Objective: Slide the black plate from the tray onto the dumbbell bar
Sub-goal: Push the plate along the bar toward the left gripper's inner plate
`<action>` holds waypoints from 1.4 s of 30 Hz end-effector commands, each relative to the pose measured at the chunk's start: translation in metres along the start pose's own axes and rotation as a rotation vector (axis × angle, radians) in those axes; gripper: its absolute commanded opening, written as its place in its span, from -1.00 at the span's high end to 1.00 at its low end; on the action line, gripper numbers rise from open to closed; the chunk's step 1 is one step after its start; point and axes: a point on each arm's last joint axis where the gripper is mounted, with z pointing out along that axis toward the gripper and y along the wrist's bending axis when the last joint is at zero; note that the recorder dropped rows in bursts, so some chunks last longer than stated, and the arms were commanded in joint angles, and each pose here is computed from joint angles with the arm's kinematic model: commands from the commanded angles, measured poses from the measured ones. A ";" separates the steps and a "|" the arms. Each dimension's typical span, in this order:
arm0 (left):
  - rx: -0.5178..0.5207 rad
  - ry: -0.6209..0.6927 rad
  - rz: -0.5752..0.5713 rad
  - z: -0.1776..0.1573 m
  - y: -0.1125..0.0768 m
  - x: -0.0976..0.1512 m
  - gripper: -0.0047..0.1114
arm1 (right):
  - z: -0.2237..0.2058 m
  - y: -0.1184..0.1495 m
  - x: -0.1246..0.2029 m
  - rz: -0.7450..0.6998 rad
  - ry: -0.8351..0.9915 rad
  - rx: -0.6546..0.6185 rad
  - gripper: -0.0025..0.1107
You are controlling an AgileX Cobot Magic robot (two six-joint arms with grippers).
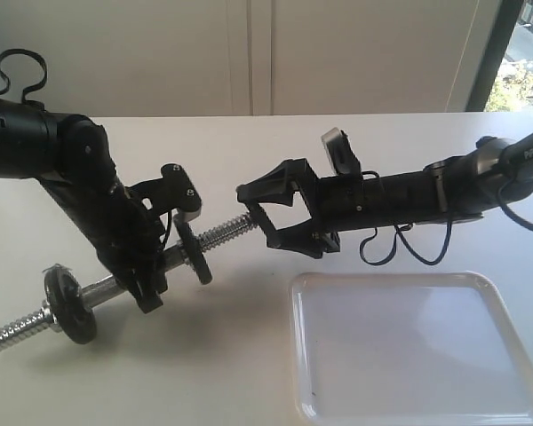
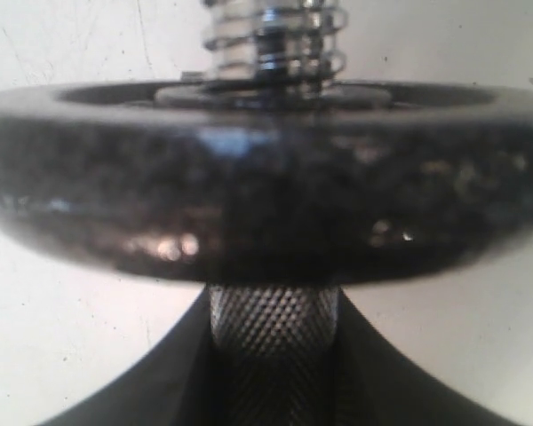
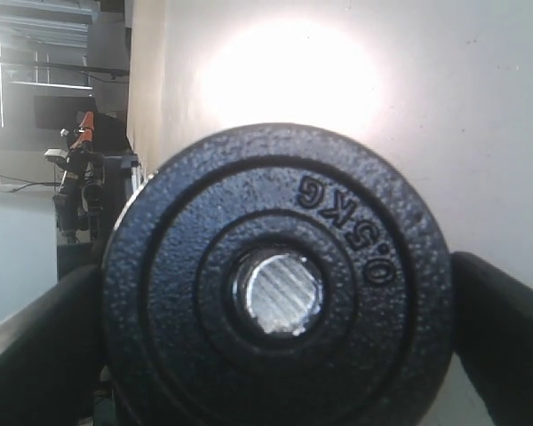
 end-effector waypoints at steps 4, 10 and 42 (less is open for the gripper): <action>-0.060 -0.131 -0.047 -0.024 0.003 -0.015 0.92 | 0.010 0.023 0.005 -0.027 0.040 -0.121 0.96; -0.061 -0.133 -0.049 -0.024 0.003 -0.015 0.92 | 0.010 0.024 0.003 -0.018 0.022 -0.131 0.96; -0.092 -0.191 -0.053 -0.044 0.002 -0.018 0.92 | 0.022 0.030 0.010 0.067 0.045 -0.147 0.96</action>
